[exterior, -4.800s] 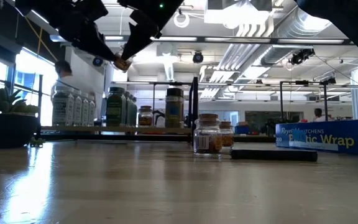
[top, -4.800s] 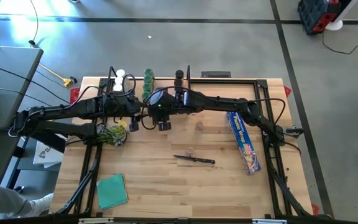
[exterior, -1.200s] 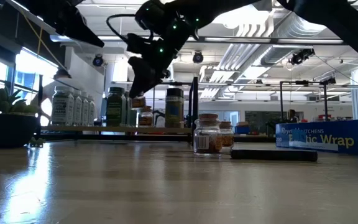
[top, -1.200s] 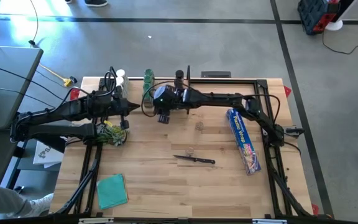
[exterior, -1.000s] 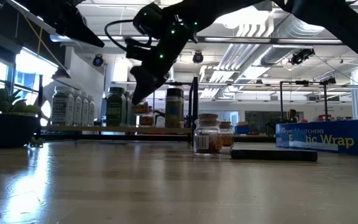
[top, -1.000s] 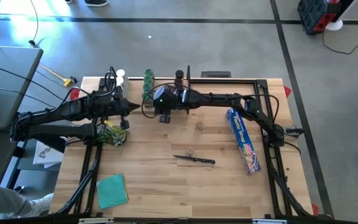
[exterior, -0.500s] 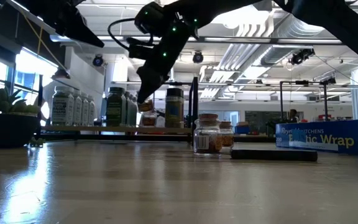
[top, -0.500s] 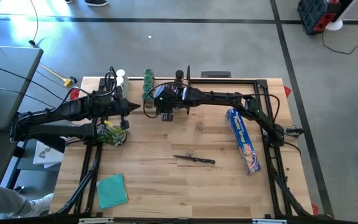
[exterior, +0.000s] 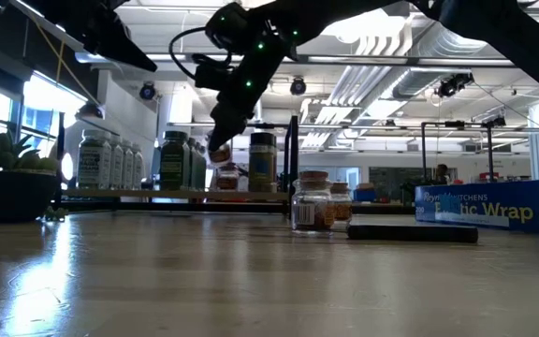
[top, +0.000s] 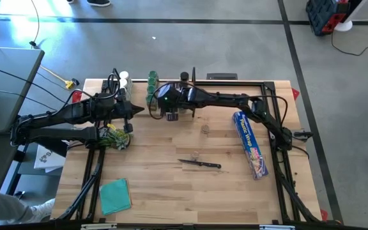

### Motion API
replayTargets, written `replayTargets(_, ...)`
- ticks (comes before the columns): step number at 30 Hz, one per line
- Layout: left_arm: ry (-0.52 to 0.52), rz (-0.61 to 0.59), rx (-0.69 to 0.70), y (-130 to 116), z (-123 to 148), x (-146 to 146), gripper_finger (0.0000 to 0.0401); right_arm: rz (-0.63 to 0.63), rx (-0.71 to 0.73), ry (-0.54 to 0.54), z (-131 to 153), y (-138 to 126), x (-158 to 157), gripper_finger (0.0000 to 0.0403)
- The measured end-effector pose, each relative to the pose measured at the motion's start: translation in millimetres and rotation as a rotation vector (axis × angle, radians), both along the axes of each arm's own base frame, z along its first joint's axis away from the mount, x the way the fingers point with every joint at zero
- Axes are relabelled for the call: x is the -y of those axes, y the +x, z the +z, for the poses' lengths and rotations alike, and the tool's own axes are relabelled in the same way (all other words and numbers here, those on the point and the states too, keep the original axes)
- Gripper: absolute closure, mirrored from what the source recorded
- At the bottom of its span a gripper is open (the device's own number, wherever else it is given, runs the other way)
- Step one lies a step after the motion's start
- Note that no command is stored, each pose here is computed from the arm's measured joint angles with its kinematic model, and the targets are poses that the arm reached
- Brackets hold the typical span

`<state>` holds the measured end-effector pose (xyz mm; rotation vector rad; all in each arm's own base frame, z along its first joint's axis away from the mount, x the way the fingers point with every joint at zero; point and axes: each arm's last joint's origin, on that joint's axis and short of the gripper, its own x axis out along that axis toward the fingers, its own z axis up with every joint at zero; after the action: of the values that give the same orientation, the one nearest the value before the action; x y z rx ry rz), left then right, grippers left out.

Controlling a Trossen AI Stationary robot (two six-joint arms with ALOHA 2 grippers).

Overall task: Shelf spices
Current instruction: Put the brown lid seasoning bottle on the shelf

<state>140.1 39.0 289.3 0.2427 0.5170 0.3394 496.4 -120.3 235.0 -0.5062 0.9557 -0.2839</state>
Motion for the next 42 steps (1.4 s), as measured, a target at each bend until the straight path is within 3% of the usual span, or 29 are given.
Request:
replayTargets(16,-0.001,0.001,0.000,0.0,-0.1,0.0,0.0400,-0.031,0.009,0.001,-2.2,-2.9,16.7,0.0247)
replayTargets(25,-0.001,0.001,0.000,0.0,-0.1,0.0,0.0400,0.055,0.041,0.151,-4.4,3.6,-7.0,0.0247)
replayTargets(35,-0.002,0.001,-0.001,0.0,-0.4,0.0,0.0400,-0.102,0.062,0.205,-27.2,8.7,-1.6,0.0246)
replayTargets(42,-0.002,0.001,-0.001,-0.1,-0.3,0.0,0.0400,-0.110,0.064,0.198,-27.3,8.8,-1.2,0.0145)
